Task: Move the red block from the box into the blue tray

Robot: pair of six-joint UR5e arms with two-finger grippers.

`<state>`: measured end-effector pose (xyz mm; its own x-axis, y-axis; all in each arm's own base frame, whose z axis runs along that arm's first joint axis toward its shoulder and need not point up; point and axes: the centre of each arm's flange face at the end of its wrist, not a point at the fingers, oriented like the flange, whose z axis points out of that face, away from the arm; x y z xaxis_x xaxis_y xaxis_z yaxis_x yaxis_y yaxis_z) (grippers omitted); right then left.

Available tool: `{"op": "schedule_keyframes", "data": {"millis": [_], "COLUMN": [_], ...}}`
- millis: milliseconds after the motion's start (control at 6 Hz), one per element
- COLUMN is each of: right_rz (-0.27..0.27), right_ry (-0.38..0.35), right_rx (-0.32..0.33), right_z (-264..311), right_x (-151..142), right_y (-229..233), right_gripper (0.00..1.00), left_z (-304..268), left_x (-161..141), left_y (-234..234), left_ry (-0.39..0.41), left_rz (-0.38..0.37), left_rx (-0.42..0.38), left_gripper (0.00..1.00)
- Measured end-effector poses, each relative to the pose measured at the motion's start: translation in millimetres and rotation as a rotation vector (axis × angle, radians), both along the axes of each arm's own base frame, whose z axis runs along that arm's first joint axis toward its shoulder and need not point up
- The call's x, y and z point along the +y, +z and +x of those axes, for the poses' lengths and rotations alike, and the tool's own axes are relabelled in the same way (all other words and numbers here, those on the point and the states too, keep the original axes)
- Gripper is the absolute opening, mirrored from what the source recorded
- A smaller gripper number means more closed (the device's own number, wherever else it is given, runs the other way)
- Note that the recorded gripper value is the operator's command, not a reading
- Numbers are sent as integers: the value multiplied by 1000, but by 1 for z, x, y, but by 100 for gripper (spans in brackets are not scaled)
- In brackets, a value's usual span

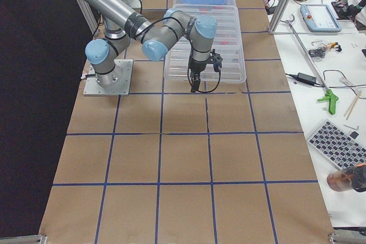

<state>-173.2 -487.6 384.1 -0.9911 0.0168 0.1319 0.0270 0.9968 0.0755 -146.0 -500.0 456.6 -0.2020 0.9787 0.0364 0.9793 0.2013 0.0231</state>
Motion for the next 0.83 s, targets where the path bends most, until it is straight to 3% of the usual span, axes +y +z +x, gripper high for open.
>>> {"op": "schedule_keyframes", "data": {"millis": [333, 500, 833], "right_rz": [-93, -112, -100], "right_ry": [-9, -27, -82], "right_rx": [22, 18, -41], "right_z": [55, 94, 173], "right_x": [-3, -4, -7], "right_y": [45, 67, 107], "right_gripper": [100, 100, 100], "left_z": [-4, -5, -7], "left_x": [-14, -18, -40], "left_y": [-13, -17, -41], "left_ry": [-94, -114, -123], "left_rz": [-12, -12, -14], "left_rx": [4, 6, 7], "left_gripper": [97, 97, 97]}}
